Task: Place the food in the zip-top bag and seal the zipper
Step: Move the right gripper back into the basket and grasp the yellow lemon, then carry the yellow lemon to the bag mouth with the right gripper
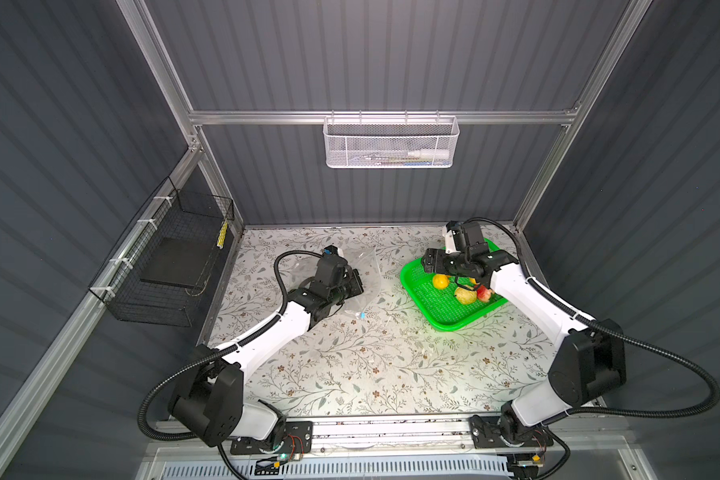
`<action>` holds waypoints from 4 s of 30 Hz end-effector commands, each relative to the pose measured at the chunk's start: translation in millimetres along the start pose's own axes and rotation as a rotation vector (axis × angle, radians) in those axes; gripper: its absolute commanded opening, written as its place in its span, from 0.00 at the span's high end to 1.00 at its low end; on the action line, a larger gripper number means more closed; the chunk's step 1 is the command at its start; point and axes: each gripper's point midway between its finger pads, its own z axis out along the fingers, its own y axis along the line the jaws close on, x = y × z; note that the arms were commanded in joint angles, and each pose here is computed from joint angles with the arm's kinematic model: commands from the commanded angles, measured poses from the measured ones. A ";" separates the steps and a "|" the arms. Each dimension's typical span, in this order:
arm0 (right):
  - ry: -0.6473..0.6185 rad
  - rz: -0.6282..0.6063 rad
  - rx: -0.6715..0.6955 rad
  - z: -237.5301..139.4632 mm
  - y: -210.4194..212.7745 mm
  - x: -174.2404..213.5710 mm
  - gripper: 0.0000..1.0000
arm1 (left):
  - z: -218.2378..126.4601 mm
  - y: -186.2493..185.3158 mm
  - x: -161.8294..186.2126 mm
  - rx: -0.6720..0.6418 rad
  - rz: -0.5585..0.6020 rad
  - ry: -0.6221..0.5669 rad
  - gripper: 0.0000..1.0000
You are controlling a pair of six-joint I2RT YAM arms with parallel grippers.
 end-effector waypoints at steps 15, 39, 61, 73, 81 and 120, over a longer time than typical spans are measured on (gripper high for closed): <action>0.281 -0.381 0.378 67.3 -66.4 19.6 0.11 | -1.4 2.6 -1.1 -0.014 0.006 -0.012 1.00; 0.399 -0.355 0.352 124.6 -76.5 50.0 0.20 | -0.9 0.9 -3.5 -0.017 0.008 -0.010 1.00; 0.367 -0.289 0.338 113.7 -81.6 43.3 0.48 | -2.3 3.6 -2.2 -0.024 0.001 -0.013 1.00; 0.243 -0.208 0.279 61.5 -70.8 22.4 0.50 | -5.6 4.1 -2.7 -0.021 0.000 -0.023 1.00; 0.075 -0.157 0.086 6.5 -31.9 -2.5 0.50 | -5.0 1.1 -1.7 -0.003 -0.003 -0.018 1.00; 0.019 0.026 -0.887 -9.7 211.2 27.6 0.52 | -27.3 -18.7 -20.4 0.055 -0.009 -0.067 1.00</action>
